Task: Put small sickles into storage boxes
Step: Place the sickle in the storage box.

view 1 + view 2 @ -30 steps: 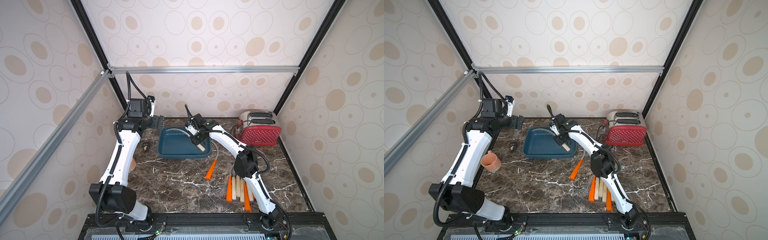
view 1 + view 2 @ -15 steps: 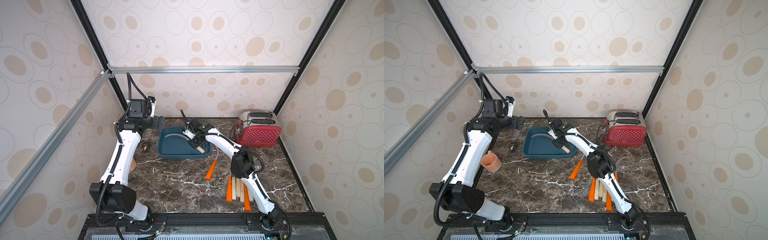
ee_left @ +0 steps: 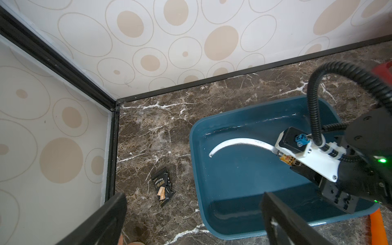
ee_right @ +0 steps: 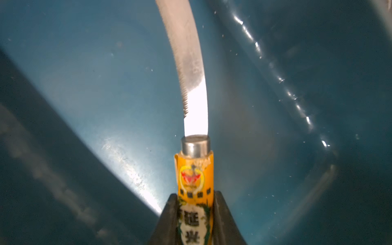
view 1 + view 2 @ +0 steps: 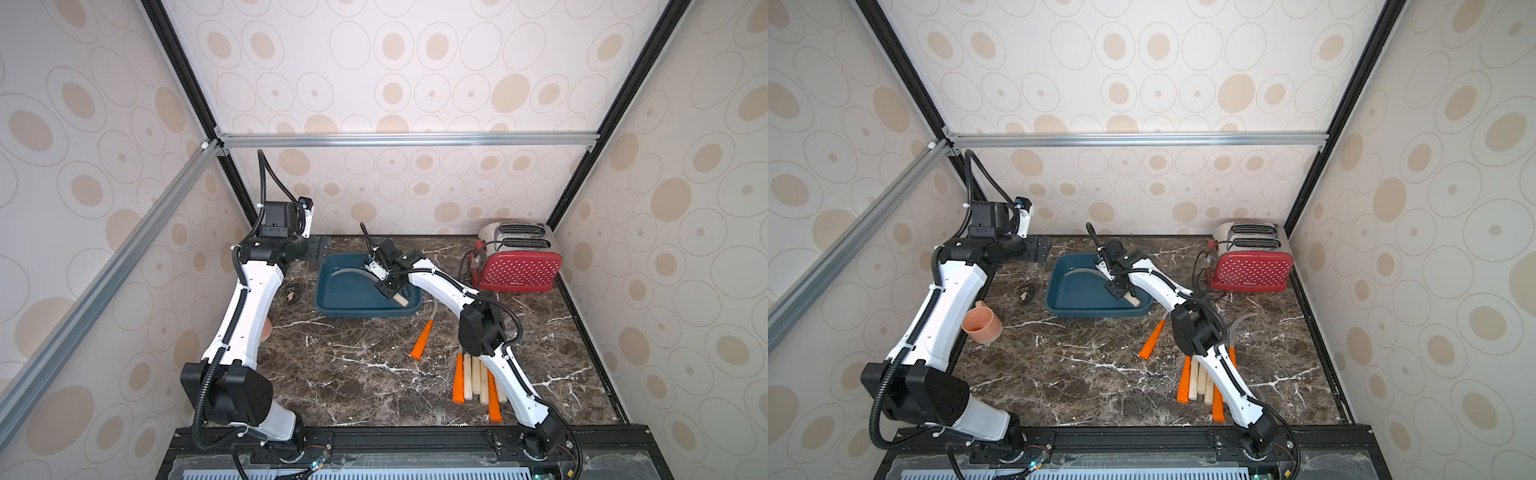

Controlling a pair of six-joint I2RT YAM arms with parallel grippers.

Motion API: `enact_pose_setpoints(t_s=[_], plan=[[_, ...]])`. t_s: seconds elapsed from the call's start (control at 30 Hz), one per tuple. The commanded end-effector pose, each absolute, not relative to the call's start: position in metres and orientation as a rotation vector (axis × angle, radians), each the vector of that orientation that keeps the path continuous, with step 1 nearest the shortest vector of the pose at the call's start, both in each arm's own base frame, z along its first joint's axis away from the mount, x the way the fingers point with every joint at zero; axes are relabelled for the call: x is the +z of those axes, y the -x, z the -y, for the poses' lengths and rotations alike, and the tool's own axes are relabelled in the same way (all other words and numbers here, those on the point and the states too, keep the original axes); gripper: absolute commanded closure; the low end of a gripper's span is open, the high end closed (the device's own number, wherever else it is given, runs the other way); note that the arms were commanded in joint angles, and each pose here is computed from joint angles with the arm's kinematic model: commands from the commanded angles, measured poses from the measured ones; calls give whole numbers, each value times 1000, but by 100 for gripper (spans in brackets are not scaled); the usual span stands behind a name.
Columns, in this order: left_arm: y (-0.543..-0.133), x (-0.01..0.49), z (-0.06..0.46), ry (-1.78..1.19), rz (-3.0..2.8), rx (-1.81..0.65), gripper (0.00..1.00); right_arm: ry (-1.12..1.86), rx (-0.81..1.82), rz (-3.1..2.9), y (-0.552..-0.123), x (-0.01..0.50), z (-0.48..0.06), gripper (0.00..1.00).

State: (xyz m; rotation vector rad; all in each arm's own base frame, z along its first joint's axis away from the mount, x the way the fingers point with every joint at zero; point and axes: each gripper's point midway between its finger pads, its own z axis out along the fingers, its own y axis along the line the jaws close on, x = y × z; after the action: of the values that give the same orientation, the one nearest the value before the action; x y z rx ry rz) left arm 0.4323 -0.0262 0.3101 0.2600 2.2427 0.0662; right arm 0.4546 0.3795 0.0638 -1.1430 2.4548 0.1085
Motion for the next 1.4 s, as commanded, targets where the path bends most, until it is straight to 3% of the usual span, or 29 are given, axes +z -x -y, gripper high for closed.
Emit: enact_pose_setpoints(t_s=[0.0, 0.53, 0.7, 0.87, 1.03, 1.17, 1.2, 1.37], plan=[[-434, 307, 27, -248, -2249, 41, 1, 1184, 84, -2455, -451, 53, -379, 84], [-434, 308, 31, -252, -2245, 14, 1, 1127, 27, -2455, -462, 46, -376, 49], [-437, 317, 31, -255, -2225, 16, 1, 917, 3, -2413, -484, 90, -368, 44], [-438, 326, 31, -273, -2201, 29, 1, 616, 39, -2332, -500, 165, -347, 36], [-437, 336, 32, -309, -2180, 47, 1, 415, 109, -2290, -484, 211, -313, 32], [-435, 344, 34, -332, -2169, 37, 1, 274, 188, -2339, -453, 216, -279, 35], [-435, 345, 36, -339, -2167, 31, 1, 247, 217, -2354, -442, 215, -272, 16], [-429, 343, 48, -418, -2175, 9, 1, 169, 221, -2477, -386, 183, -233, 17]])
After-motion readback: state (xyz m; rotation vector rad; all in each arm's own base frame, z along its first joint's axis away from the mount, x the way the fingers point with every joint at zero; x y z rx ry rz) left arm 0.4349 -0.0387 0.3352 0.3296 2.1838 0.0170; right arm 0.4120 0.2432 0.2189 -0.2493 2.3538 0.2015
